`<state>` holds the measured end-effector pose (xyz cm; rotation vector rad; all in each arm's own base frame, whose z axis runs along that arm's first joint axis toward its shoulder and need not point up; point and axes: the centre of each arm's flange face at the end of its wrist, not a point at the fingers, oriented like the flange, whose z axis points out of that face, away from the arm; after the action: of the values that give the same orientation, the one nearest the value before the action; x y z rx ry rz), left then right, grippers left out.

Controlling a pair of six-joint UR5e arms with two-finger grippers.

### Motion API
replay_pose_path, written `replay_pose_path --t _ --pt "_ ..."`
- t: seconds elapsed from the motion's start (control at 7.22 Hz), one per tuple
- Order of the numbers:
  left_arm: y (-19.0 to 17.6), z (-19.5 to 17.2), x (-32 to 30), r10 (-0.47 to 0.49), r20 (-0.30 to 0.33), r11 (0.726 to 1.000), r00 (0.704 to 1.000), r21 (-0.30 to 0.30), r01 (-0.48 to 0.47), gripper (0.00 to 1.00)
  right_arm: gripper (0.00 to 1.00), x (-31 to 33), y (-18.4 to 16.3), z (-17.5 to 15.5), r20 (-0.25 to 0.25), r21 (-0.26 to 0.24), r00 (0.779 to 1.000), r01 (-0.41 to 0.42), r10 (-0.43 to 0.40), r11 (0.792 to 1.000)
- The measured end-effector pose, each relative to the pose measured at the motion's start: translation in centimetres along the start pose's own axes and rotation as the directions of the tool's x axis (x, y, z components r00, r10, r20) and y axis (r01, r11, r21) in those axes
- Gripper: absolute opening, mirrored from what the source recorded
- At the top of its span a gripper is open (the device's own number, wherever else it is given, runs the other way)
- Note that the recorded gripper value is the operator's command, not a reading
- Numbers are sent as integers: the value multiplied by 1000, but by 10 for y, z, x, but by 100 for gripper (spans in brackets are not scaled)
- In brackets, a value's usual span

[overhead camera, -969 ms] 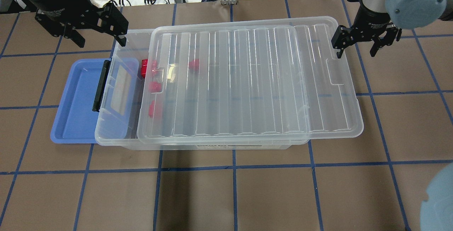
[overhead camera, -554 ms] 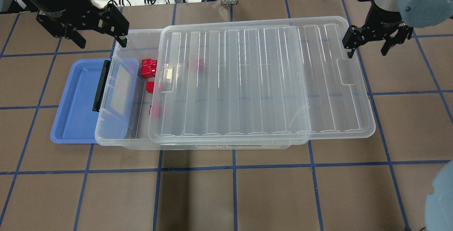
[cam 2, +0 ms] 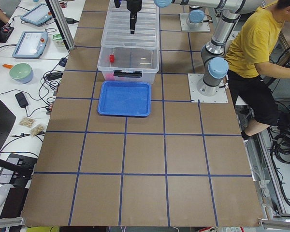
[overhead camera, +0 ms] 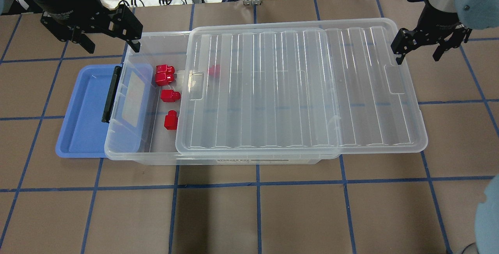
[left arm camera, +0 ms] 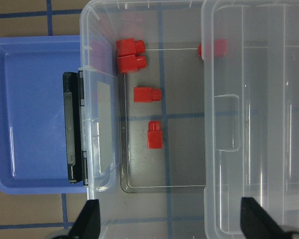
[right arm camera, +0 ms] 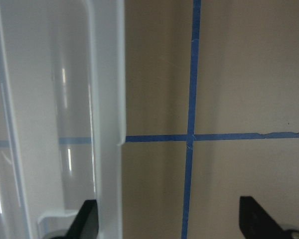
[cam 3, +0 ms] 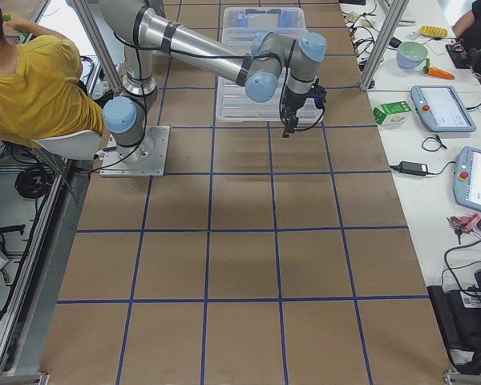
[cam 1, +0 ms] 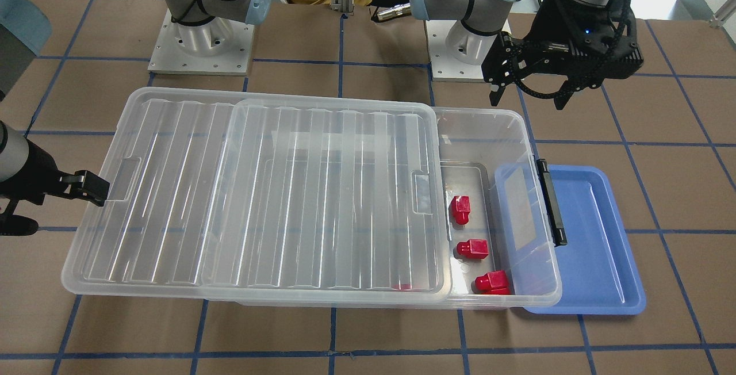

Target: Place red block in blue tray from box

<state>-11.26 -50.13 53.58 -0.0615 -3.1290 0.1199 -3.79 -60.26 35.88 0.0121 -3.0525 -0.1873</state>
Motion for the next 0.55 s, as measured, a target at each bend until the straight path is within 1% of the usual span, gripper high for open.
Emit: replay_pose_path --t 0.28,0.42,0.55 --pt "-1 3 2 3 1 1000 1000 -7 -3 100 100 4 0 0 -1 0 1000 -4 4 1000" --pt "-1 10 2 7 0 1000 1000 -24 -7 100 100 4 0 -1 -1 3 1000 -4 4 1000" --pt "0 27 2 14 -4 998 1000 -53 -14 100 100 3 1 -3 2 8 1000 -4 4 1000"
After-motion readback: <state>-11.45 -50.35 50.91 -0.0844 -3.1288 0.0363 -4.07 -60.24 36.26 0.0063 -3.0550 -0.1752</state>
